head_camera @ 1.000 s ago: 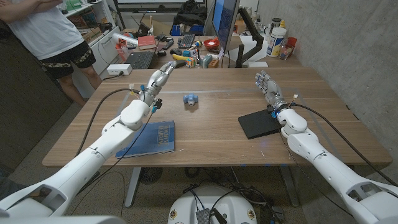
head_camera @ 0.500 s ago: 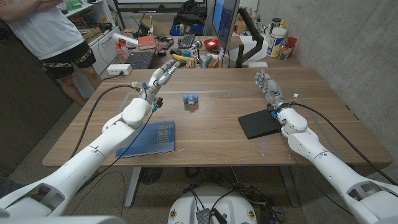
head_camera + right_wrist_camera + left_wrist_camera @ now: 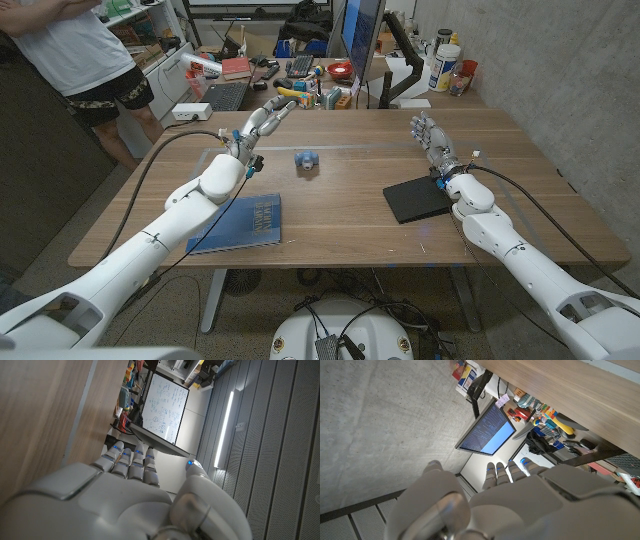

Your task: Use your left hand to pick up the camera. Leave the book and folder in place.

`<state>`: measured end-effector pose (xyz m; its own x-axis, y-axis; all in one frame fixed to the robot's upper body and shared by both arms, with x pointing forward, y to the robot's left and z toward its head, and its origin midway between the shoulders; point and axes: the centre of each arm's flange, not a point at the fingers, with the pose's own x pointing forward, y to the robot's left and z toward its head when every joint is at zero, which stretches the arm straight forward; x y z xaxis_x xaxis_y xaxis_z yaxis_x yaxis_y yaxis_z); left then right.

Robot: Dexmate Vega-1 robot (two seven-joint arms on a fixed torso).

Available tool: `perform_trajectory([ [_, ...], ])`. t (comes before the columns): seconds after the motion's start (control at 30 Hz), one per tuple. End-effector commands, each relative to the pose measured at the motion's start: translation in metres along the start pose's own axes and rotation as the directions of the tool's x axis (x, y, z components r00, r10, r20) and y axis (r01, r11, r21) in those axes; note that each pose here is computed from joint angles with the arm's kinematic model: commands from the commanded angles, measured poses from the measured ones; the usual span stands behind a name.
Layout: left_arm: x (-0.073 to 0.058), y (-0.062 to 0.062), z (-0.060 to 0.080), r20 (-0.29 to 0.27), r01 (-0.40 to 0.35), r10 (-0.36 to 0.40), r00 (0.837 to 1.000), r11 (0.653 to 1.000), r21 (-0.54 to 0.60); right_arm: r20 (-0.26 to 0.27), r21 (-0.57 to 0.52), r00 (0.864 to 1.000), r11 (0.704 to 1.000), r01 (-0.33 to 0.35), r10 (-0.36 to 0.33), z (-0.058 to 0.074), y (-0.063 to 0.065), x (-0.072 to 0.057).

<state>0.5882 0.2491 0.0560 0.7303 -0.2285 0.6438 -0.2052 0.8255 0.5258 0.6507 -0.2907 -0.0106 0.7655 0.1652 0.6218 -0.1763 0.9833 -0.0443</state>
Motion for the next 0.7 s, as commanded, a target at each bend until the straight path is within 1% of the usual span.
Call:
perform_trajectory([
  [0.03, 0.0001, -0.0007, 0.0097, -0.004, 0.007, -0.006, 1.0, 0.994, 0.111, 0.002, 0.004, 1.0, 1.0, 0.004, -0.004, -0.0012, 0.0013, -0.0023],
  [0.37, -0.001, -0.0013, 0.0132, -0.01, 0.02, -0.019, 1.0, 0.986, 0.166, 0.003, 0.006, 1.0, 1.0, 0.001, -0.001, -0.0013, 0.0035, -0.0027],
  [0.7, 0.001, -0.0034, 0.0182, -0.018, 0.029, -0.025, 1.0, 0.967, 0.253, 0.0, 0.006, 1.0, 1.0, 0.0, 0.0, -0.0028, 0.0037, -0.002],
])
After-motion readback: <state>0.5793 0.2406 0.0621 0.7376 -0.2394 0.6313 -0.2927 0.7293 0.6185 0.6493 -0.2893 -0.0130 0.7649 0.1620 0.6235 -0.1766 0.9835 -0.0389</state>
